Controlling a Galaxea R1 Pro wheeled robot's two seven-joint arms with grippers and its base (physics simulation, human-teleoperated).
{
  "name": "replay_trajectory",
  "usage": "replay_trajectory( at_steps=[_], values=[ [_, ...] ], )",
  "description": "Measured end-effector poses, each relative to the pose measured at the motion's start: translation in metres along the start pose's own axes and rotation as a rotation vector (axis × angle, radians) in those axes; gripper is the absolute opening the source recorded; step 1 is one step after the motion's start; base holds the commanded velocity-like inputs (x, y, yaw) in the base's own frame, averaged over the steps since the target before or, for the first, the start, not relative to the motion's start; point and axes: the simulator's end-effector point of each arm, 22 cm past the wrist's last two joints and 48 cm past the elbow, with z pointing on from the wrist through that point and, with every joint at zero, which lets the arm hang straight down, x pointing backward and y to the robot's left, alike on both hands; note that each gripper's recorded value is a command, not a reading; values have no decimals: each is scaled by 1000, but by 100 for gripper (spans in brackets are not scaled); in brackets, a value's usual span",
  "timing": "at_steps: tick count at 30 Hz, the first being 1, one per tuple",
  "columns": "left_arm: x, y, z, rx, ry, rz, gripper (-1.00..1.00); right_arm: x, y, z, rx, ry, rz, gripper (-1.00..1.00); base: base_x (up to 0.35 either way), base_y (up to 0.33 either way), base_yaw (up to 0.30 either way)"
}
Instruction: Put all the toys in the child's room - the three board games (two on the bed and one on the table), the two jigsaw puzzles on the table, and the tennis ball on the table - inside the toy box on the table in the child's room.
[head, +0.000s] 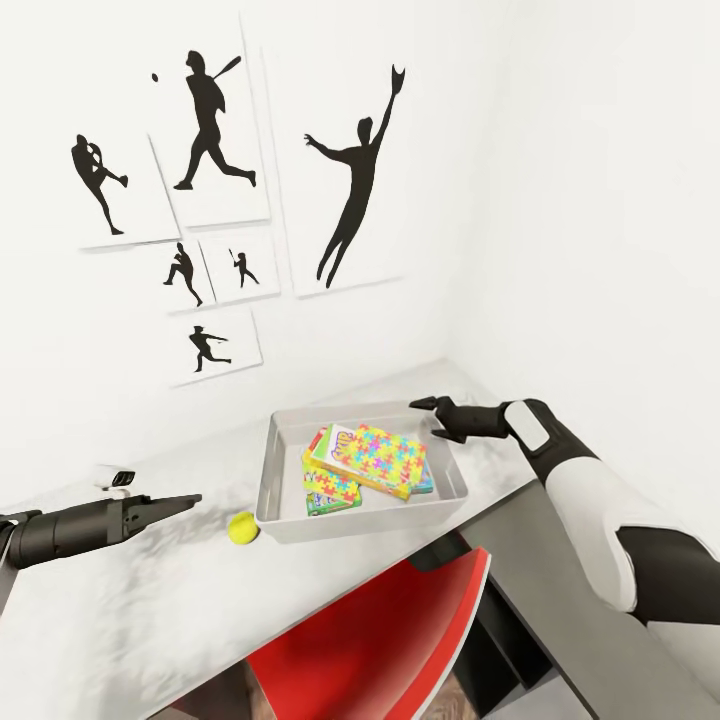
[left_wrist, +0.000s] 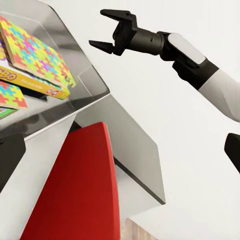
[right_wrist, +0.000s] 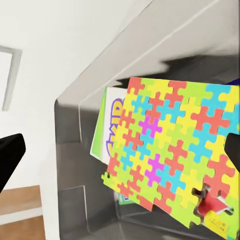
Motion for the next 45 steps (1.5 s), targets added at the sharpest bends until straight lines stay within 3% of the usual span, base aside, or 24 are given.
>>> replay_trajectory(
  at_steps=[15,33,45],
  values=[
    [-1,1,-2,-3,-5,-1,100,1,-3,0,-5,-4,2,100,-59,0,13],
    [-8,-2,-9,-10,-29,10,100,-6,9,-6,-18,-25,-22,100,-245,18,209],
    [-9,-5,-9,-8,-31,17,100,-13,-2,-21,-23,-47,-6,100,-19,25,-54]
  ],
)
